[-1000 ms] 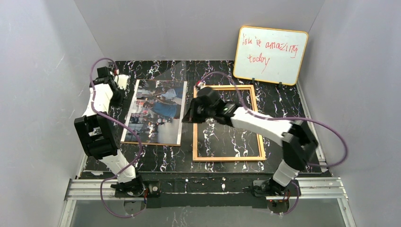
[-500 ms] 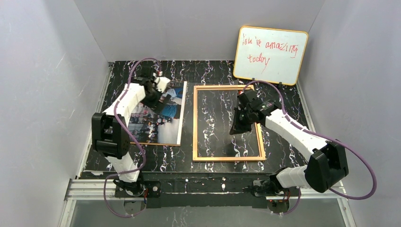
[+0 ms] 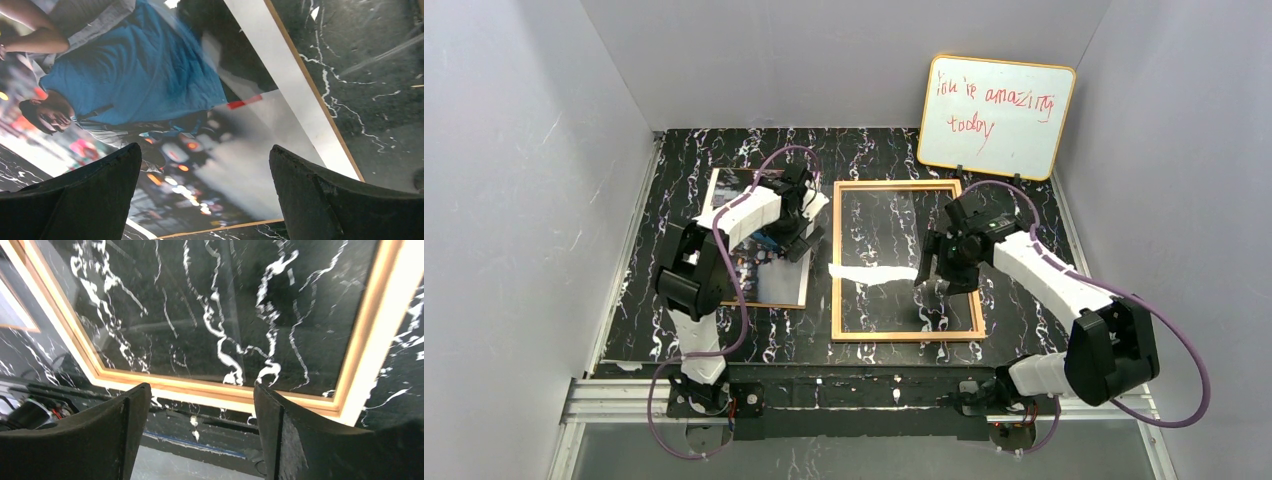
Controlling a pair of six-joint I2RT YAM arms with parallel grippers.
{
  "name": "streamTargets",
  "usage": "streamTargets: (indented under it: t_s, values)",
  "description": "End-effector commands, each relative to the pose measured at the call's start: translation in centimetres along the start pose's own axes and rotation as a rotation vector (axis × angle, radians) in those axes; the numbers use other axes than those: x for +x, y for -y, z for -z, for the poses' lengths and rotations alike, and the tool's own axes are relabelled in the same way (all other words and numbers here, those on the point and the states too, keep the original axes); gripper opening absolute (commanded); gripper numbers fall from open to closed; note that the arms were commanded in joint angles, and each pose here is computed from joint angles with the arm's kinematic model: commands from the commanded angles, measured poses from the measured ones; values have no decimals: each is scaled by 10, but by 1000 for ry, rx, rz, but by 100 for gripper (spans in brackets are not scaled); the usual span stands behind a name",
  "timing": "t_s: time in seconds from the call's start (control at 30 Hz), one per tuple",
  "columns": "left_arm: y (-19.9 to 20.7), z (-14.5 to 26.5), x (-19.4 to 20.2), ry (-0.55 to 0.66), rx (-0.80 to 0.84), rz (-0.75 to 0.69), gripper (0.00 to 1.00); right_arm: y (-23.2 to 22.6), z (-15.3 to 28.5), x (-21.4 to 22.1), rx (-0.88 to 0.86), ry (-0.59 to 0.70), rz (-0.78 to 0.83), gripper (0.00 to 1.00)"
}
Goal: Put the photo into the frame
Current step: Place the photo frame item in the photo frame.
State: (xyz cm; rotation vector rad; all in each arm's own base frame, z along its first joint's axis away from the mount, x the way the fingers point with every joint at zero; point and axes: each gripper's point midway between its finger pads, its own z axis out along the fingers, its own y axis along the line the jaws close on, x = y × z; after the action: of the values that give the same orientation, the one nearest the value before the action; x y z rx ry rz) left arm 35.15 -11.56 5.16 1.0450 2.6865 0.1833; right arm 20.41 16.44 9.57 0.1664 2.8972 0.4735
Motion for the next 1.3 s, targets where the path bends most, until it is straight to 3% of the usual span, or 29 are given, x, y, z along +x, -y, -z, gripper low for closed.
streamTargets:
  t_s: [0.0,0.23,0.5,0.97,1.27]
  values:
    - [-6,-4,5,-28,-68,-7,98,6,-1,-35,-62,76,-20,85]
    - [-5,-13,6,-44,-98,-25,98,4,-28,-87,-171,165,6,88]
    - [-2,-22,7,-58,-118,-33,98,10,-67,-118,-214,124,5,86]
    - [8,-40,16,-93,-98,-55,98,-10,-97,-99,-503,16,-111,82]
    - [9,-42,17,-100,-101,-66,98,-46,-59,-110,-712,57,-95,80]
